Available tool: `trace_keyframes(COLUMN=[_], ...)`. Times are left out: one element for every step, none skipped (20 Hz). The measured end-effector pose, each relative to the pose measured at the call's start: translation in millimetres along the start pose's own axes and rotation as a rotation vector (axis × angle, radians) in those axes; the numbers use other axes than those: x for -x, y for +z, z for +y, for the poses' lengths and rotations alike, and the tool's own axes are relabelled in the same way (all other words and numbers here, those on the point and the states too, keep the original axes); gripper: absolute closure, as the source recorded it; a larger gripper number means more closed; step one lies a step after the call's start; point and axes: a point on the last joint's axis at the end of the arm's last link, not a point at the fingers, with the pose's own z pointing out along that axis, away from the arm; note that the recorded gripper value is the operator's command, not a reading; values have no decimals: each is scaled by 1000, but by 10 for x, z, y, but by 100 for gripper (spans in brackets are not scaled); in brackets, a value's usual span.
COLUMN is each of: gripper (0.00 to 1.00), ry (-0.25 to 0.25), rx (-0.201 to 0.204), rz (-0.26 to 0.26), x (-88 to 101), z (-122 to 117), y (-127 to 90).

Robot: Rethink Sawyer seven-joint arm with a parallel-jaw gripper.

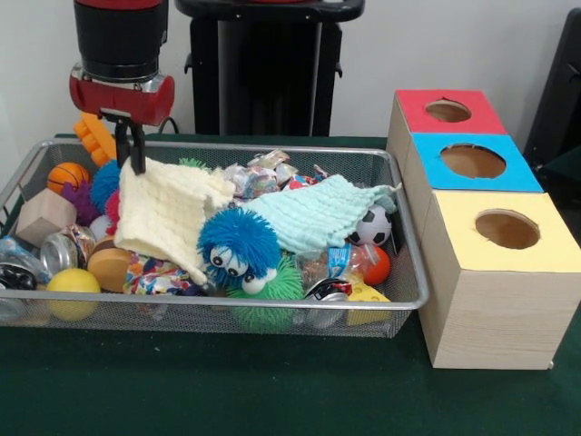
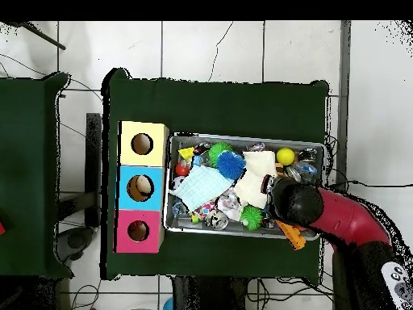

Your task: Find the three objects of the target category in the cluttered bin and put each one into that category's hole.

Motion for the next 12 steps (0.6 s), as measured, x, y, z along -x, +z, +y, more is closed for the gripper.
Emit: trace_keyframes(gripper=[100,100,100,100,100,100,100,100,100,100,100,100], ry=[-2,-4,-7,-8,-10,-12,-14,-15,-15,-15,-13,-10], rx=[0,1,3,3,5,6,8,9,9,10,10,13], rz=[0,1,6,9,13,17,29,35,41,47,53,68], x=[7,11,23,26,35,38,47,53,55,57,62,74], z=[7,13,29,36,47,54,65,65,61,57,48,11], y=[-18,-32,-79,-97,-132,-154,-230,-268,-302,-336,-377,-483])
